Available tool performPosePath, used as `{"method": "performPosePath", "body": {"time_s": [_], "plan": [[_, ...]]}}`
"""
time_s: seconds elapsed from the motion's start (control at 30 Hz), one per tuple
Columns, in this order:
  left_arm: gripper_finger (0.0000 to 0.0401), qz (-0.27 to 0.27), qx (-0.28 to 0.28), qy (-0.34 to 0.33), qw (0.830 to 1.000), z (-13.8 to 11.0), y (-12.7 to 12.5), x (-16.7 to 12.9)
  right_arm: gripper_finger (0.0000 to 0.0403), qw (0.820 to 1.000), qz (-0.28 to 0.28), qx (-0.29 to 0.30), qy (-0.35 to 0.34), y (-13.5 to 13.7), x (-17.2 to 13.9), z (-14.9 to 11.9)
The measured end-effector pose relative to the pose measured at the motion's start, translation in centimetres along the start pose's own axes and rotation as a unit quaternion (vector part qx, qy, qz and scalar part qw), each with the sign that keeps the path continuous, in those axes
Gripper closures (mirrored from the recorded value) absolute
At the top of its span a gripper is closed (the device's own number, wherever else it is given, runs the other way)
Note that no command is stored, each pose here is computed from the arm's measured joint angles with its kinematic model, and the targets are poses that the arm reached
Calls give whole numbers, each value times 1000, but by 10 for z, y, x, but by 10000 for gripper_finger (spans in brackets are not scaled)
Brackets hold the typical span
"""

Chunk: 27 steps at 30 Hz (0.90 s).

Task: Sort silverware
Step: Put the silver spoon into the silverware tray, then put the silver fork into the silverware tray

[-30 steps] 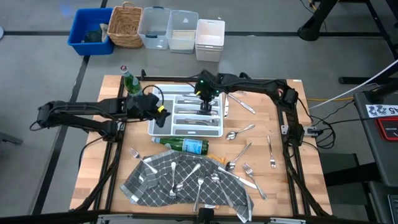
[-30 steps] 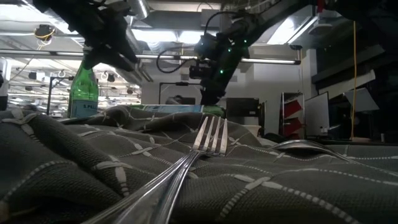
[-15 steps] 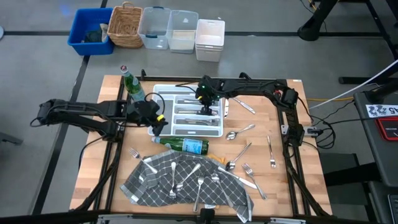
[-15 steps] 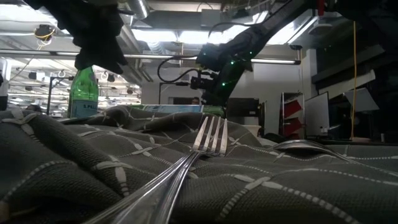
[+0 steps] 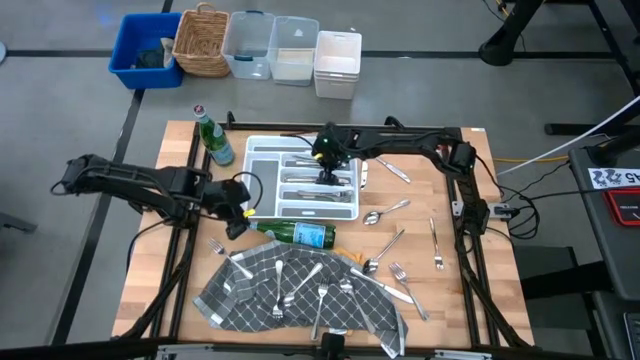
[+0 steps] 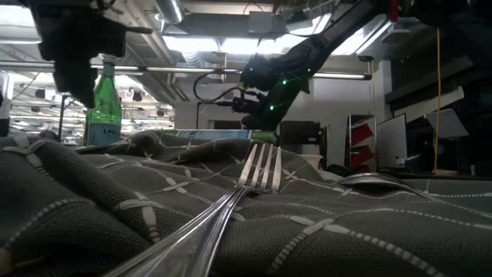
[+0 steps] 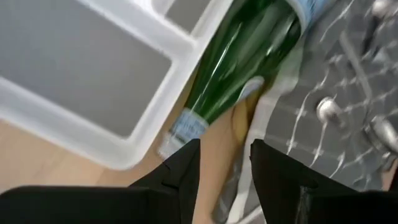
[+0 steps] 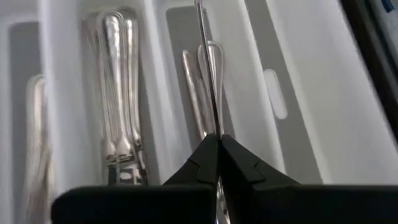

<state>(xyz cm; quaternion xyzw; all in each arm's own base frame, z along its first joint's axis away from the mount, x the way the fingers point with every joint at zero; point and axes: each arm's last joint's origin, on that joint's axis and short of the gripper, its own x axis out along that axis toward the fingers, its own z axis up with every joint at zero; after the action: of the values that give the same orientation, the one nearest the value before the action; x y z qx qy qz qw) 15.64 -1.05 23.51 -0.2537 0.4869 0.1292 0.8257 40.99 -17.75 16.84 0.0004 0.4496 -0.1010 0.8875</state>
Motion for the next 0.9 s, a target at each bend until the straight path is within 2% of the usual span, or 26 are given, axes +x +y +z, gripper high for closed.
{"method": "performPosePath", "body": {"time_s": [0.17,0.47,0.7,0.9], "plan": [[274,8,21,28,999,-8,-1,0,377,1000,0,9,15,1,6,-4],[274,6,88,87,992,-21,-3,-1,300,998,-30,51,10,-2,4,1],[274,5,159,173,972,-39,1,-1,293,998,16,59,-1,7,-8,21],[274,-20,210,175,962,-53,0,17,292,998,33,32,-34,27,-20,47]]}}
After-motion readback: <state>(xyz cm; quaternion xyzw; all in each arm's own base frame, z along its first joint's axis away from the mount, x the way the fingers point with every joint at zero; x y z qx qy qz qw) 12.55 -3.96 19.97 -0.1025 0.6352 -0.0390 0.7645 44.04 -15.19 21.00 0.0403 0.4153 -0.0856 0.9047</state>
